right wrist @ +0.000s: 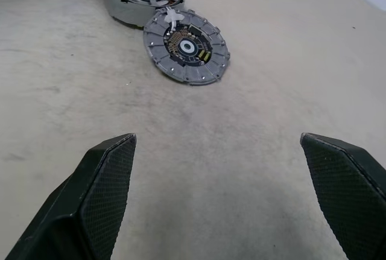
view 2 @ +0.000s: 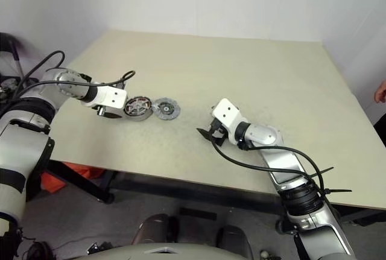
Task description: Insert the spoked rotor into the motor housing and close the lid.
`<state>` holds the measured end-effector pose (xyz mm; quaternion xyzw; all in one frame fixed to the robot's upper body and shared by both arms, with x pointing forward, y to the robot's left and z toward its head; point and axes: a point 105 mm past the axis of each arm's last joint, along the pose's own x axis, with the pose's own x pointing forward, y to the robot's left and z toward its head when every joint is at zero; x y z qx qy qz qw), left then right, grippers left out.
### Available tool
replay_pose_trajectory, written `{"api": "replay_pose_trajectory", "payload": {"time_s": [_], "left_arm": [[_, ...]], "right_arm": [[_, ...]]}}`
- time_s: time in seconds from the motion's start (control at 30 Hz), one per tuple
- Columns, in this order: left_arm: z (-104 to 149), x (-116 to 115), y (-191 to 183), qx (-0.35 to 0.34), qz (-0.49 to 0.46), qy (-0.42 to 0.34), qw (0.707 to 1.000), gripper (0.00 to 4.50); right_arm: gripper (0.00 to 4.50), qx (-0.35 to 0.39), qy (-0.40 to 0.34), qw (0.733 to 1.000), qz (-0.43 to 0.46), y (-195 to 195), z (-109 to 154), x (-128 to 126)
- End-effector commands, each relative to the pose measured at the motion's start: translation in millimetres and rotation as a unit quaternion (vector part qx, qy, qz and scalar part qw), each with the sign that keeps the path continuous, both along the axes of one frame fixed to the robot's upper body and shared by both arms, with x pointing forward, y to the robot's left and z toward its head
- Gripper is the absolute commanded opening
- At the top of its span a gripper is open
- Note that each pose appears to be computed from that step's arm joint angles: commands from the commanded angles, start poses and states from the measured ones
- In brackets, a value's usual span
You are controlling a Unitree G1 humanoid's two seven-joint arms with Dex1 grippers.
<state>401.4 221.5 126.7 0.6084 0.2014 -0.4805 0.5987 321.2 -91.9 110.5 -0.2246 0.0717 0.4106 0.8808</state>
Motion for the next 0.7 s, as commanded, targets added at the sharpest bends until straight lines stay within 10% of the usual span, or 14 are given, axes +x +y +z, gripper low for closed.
{"api": "replay_pose_trajectory", "payload": {"time_s": [0.03,0.7], "left_arm": [[6,5,-3,0.008,-0.004,-0.017,1.000,3.69],[-20,4,5,0.028,0.025,-0.009,0.999,3.69]], "right_arm": [[4.49,0.005,-0.033,0.999,-0.005,-2,17,1],[4.49,0.004,-0.041,0.999,-0.010,-4,20,5]]}}
